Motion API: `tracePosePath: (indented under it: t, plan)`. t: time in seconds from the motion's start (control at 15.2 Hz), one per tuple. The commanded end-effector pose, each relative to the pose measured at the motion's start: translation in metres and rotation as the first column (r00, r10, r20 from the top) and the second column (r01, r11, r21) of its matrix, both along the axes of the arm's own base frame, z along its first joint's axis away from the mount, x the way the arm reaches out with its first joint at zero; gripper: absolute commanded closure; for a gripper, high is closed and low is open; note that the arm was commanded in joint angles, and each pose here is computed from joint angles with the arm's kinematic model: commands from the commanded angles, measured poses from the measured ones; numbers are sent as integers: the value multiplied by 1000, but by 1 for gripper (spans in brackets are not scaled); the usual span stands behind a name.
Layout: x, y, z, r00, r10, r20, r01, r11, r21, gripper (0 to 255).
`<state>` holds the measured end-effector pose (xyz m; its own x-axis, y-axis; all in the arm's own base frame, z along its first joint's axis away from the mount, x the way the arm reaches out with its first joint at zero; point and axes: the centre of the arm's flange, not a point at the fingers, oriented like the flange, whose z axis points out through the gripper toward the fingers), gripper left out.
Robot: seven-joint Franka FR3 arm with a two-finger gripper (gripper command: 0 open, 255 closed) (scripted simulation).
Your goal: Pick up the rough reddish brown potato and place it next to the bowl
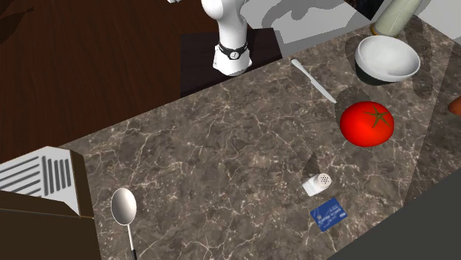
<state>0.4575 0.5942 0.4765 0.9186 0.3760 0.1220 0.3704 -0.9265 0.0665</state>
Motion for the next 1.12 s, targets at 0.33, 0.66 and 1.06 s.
tracePosePath:
  t: [0.33, 0.66, 1.06]
  plan:
    - [1, 0, -37, 1000, 0, 0, 0, 1000, 1, 255]
    - [1, 0, -64, 1000, 0, 0, 0, 1000, 1, 255]
    - [1, 0, -95, 1000, 0, 0, 0, 1000, 1, 255]
